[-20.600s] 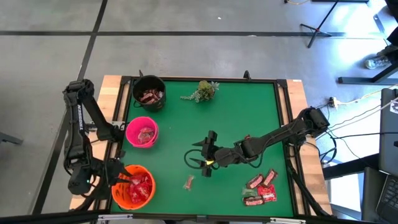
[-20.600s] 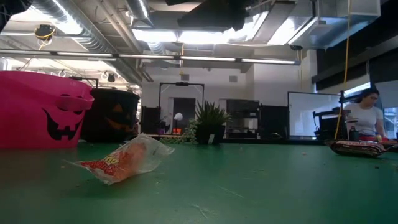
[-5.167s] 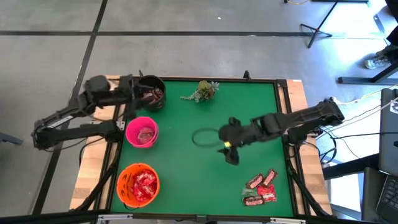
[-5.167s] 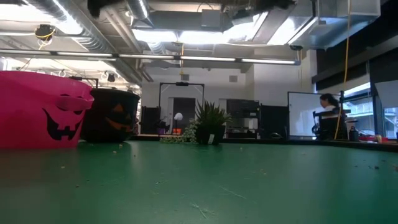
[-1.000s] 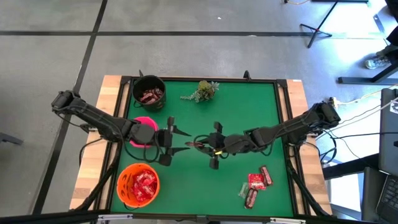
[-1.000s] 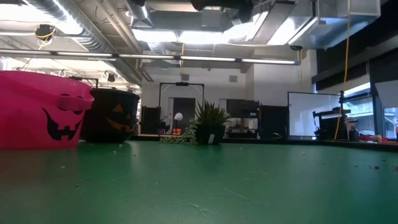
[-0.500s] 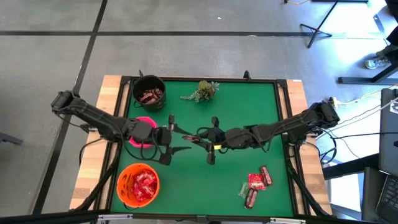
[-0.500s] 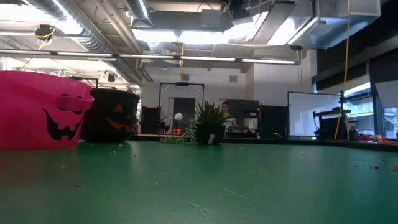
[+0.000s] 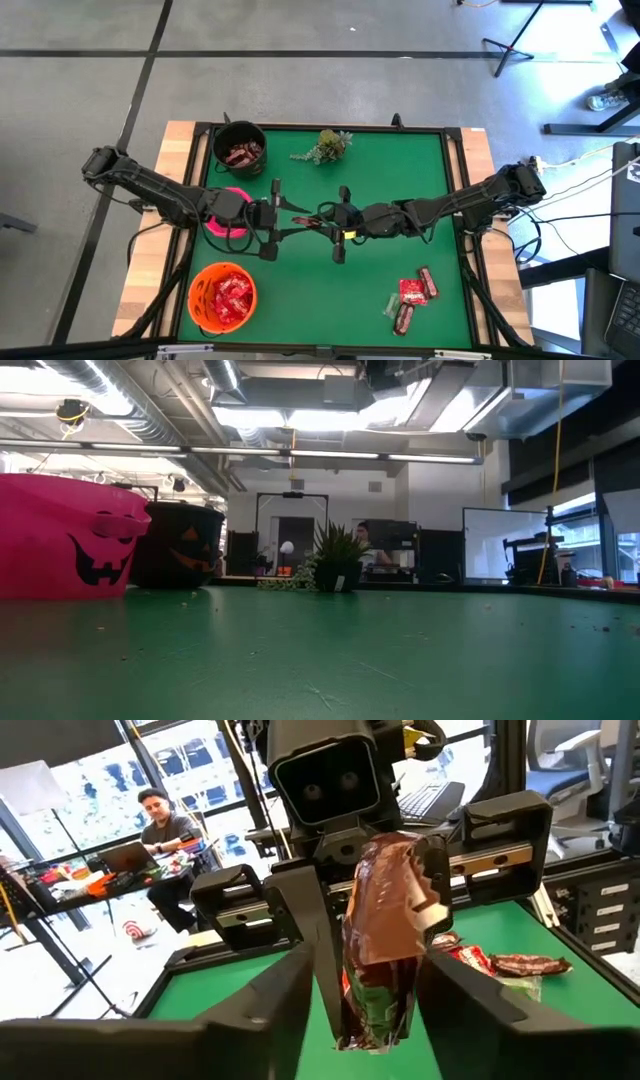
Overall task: Sort candy
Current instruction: Put the brown chocolate into the black bucket
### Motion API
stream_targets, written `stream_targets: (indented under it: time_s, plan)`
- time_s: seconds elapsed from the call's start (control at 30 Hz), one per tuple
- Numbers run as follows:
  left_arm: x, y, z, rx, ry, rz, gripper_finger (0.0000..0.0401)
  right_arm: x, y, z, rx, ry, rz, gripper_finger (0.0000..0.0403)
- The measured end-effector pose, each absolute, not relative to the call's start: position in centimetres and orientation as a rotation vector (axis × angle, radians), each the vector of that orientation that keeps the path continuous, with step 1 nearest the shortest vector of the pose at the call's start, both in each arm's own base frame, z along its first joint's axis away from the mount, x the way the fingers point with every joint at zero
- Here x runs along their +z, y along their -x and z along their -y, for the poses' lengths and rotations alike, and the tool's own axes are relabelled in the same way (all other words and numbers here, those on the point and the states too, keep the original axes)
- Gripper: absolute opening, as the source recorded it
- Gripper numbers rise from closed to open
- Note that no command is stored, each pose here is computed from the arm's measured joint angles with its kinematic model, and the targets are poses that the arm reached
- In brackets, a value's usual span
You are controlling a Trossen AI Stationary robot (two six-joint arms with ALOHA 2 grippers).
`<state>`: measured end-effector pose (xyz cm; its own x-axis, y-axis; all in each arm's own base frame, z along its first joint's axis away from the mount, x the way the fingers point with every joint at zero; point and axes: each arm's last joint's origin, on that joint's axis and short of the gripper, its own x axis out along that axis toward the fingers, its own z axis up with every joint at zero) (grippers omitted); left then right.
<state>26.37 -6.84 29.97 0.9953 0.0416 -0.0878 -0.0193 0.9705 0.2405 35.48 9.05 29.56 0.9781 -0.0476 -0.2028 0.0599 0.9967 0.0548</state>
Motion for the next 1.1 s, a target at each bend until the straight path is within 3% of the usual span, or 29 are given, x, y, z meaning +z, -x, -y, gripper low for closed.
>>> stream_targets:
  time_s: [0.23, 0.47, 0.6, 0.73, 0.93, 1.1]
  plan:
    - [30.0, -26.4, 6.9, 0.028, -0.243, -0.093, 0.0088, 29.5, -35.5, -9.1, -0.051, -0.060, -0.206, 0.0100]
    - [30.1, -26.2, 6.7, 0.072, -0.255, -0.100, 0.0040, 29.3, -35.4, -9.1, -0.051, -0.053, -0.229, 0.0202]
    - [30.6, -25.2, 6.1, 0.162, -0.313, -0.135, 0.0042, 29.2, -35.1, -9.0, -0.054, -0.043, -0.262, 0.0257]
    - [31.4, -23.0, 4.8, 0.362, -0.387, -0.213, 0.0057, 29.8, -34.3, -8.7, -0.069, -0.041, -0.294, 0.0285]
    - [32.5, -18.7, 1.0, 0.831, -0.496, -0.386, 0.0060, 30.5, -33.4, -8.5, -0.080, -0.078, -0.308, 0.0283]
    - [33.0, -15.8, -2.4, 0.957, -0.428, -0.434, 0.0063, 30.4, -33.3, -8.5, -0.074, -0.076, -0.324, 0.0273]
